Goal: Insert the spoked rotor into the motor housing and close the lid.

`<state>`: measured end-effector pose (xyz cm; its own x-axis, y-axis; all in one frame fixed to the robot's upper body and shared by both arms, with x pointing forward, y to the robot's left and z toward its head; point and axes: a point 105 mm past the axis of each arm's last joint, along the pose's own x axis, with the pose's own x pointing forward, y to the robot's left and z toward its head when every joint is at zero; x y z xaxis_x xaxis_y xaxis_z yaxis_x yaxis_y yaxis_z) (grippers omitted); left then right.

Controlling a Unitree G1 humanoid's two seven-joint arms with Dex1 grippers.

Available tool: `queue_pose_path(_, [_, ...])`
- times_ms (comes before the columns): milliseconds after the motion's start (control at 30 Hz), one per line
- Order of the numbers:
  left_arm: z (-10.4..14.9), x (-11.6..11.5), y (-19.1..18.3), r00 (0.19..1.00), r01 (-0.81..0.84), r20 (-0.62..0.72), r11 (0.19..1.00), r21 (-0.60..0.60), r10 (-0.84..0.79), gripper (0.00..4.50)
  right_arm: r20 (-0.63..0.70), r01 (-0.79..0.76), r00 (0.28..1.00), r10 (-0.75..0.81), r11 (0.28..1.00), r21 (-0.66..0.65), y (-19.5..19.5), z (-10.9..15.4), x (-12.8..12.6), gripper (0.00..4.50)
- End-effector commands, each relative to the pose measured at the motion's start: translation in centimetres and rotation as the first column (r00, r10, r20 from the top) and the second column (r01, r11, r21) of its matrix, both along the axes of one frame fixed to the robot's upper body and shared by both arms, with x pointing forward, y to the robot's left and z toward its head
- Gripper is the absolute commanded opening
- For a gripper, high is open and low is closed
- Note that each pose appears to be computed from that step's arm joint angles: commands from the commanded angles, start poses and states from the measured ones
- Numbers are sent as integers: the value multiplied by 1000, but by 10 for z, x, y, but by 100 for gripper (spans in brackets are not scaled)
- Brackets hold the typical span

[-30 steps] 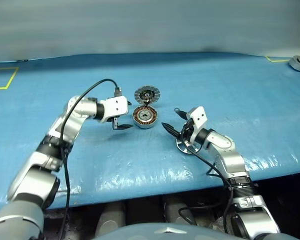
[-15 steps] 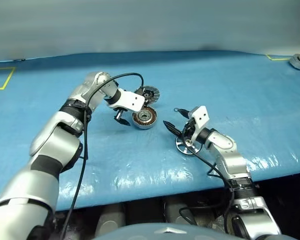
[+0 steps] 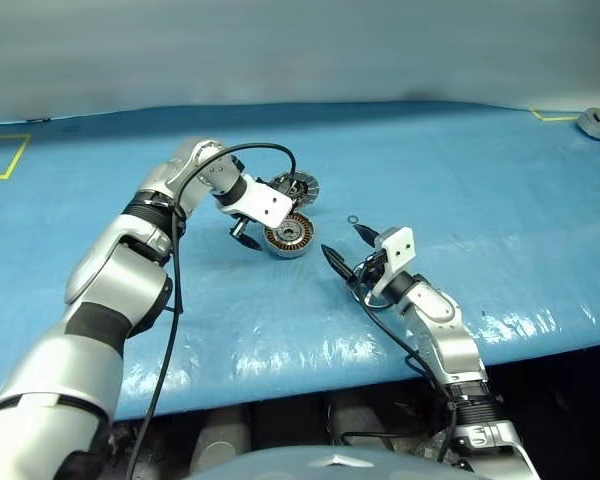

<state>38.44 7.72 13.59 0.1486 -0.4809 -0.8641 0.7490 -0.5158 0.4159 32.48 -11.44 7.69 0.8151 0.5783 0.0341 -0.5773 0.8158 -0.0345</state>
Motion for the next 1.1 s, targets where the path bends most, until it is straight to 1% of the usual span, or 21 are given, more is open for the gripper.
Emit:
queue_pose_path(33, [11,3,-3,1000,1,15,1000,28,-2,450,56,-15,998,15,1000,-8,3,14,3,447])
queue_pose_path(133, [14,4,1,1000,-1,16,991,134,-1,450,52,-30,998,32,999,-31,0,17,5,447])
queue_pose_path(267, [22,7,2,999,-37,25,981,191,33,450,42,-60,997,63,996,-73,-5,24,3,447])
queue_pose_path(400, [23,8,2,999,-41,34,967,250,33,450,-9,-99,995,99,985,-144,-12,21,-4,447])
queue_pose_path(700, [8,1,-11,999,22,18,941,339,-30,450,-30,-116,993,112,973,-199,-19,30,-7,447])
queue_pose_path(933, [-1,3,-17,998,27,43,938,346,-44,450,-31,-109,994,105,976,-191,-18,30,-11,447])
queue_pose_path(1033, [-6,6,-27,997,14,71,954,298,-37,450,-27,-103,995,99,977,-185,-18,30,-12,447])
queue_pose_path(1100, [-8,7,-29,997,5,66,959,284,-25,450,-25,-101,995,98,978,-184,-18,31,-12,447])
